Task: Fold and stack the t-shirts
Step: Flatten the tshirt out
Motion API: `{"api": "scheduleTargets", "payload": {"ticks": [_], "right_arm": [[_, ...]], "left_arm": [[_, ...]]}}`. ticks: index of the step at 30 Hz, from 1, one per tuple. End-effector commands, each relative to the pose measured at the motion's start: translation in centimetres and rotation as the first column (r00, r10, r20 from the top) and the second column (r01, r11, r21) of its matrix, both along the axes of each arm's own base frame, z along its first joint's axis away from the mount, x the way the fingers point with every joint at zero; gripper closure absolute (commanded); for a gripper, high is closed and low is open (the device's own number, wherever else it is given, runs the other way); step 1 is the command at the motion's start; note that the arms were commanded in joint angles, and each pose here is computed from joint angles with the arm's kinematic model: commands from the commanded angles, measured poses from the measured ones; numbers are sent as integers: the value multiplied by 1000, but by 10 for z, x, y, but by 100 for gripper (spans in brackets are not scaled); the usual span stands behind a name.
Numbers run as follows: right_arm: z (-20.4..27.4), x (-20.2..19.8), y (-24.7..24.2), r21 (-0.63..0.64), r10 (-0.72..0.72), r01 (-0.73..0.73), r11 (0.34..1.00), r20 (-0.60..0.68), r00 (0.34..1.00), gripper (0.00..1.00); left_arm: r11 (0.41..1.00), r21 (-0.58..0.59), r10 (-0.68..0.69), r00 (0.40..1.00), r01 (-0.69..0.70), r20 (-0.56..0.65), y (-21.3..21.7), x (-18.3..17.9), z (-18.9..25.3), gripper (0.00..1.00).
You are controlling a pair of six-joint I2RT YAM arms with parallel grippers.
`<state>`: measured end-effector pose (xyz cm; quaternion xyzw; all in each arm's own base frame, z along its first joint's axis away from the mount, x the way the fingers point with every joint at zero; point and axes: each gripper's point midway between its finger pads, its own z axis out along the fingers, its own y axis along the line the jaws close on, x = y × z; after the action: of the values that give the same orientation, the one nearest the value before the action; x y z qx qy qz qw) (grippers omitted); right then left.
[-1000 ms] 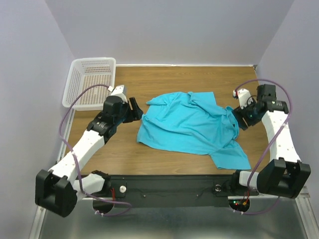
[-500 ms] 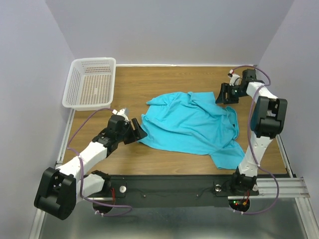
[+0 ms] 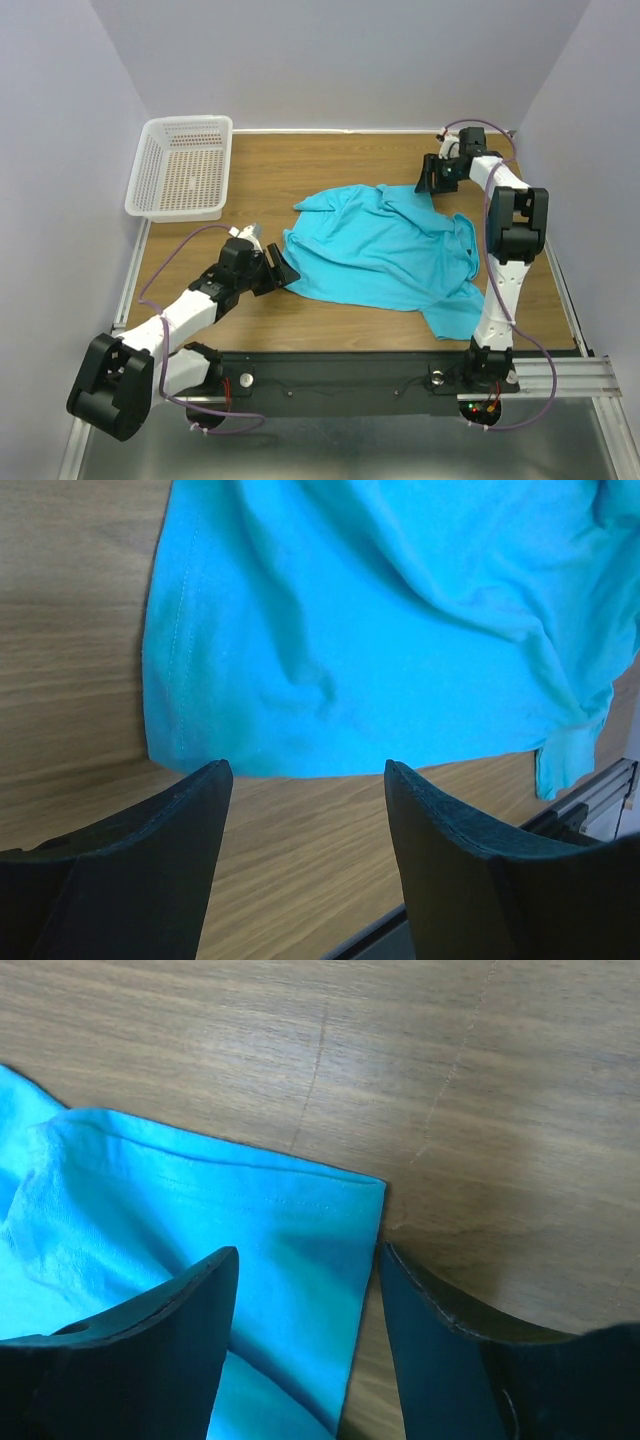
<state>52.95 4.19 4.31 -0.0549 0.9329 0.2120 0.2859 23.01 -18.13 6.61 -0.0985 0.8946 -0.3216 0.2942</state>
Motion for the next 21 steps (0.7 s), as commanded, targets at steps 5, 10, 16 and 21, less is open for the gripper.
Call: {"api": "scheduleTargets", "payload": {"ticks": [5, 10, 16, 21], "right_arm": [[-19, 2, 3, -54, -10, 9, 999, -19, 1000, 74], [-13, 11, -12, -118, -51, 52, 992, 12, 999, 99], [26, 51, -65, -258, -183, 225, 940, 175, 967, 99], [50, 76, -123, -415, -329, 450, 790, 332, 884, 100]], "left_arm": [[999, -48, -26, 1000, 26, 0, -10, -9, -4, 27], [999, -33, -34, 996, 31, -77, -11, -19, -25, 27], [1000, 19, -7, 978, 11, -208, -5, -31, -57, 27], [998, 54, -1, 964, 16, -266, -3, -39, -74, 28]]}}
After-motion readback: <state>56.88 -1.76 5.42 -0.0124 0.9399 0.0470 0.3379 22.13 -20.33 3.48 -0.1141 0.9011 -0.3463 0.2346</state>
